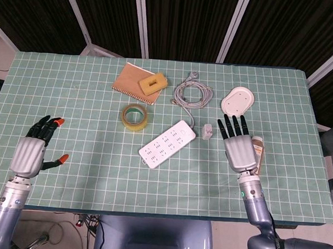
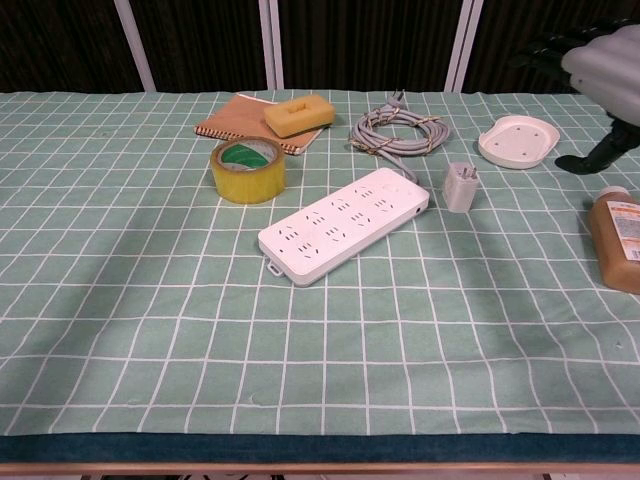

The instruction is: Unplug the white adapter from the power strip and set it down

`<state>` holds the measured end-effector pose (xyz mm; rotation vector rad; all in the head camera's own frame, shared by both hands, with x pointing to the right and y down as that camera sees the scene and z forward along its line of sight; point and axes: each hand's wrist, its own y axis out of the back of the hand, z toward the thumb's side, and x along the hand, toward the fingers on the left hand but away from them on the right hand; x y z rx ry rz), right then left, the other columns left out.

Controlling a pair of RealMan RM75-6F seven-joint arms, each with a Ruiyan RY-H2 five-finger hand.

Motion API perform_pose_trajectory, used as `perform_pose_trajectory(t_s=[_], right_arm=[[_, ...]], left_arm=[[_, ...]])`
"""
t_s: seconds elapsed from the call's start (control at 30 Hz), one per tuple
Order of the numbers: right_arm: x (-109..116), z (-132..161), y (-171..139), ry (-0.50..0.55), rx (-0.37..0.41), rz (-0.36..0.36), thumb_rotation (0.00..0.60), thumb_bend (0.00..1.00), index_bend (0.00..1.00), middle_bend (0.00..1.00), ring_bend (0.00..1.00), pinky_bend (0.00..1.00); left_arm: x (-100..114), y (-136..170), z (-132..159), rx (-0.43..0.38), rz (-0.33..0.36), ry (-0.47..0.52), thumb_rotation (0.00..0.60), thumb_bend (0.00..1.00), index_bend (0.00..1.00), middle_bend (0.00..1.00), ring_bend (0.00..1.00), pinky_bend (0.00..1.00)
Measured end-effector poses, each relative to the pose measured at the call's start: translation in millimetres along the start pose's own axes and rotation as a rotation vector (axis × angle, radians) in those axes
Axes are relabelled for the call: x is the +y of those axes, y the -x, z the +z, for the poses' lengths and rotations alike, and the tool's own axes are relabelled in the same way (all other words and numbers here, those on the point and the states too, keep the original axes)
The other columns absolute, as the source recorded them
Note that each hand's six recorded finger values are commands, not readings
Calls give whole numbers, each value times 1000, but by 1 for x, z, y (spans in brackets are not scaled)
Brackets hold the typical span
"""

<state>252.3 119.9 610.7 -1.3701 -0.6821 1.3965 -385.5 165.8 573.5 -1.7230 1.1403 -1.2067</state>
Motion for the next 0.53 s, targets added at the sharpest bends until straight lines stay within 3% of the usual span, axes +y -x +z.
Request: perform_pose_trajectory(t_s=[0.17,0.4,0.53], right_arm=[[-5,-27,-34,142,-18,-23,600,164,0,0,0,0],[-22,-74,-94,353,-45,-33,600,148,0,0,0,0],[-29,-105,-128,405,-56,-46,600,148,0,0,0,0]], left_arm=[[9,31,-31,57,28,-9,600,13,10,36,12,97],[15,65,-68,120,20,-61,600,0,0,0,0,26],[18,78,-83,128,19,-90,600,0,0,0,0,10]])
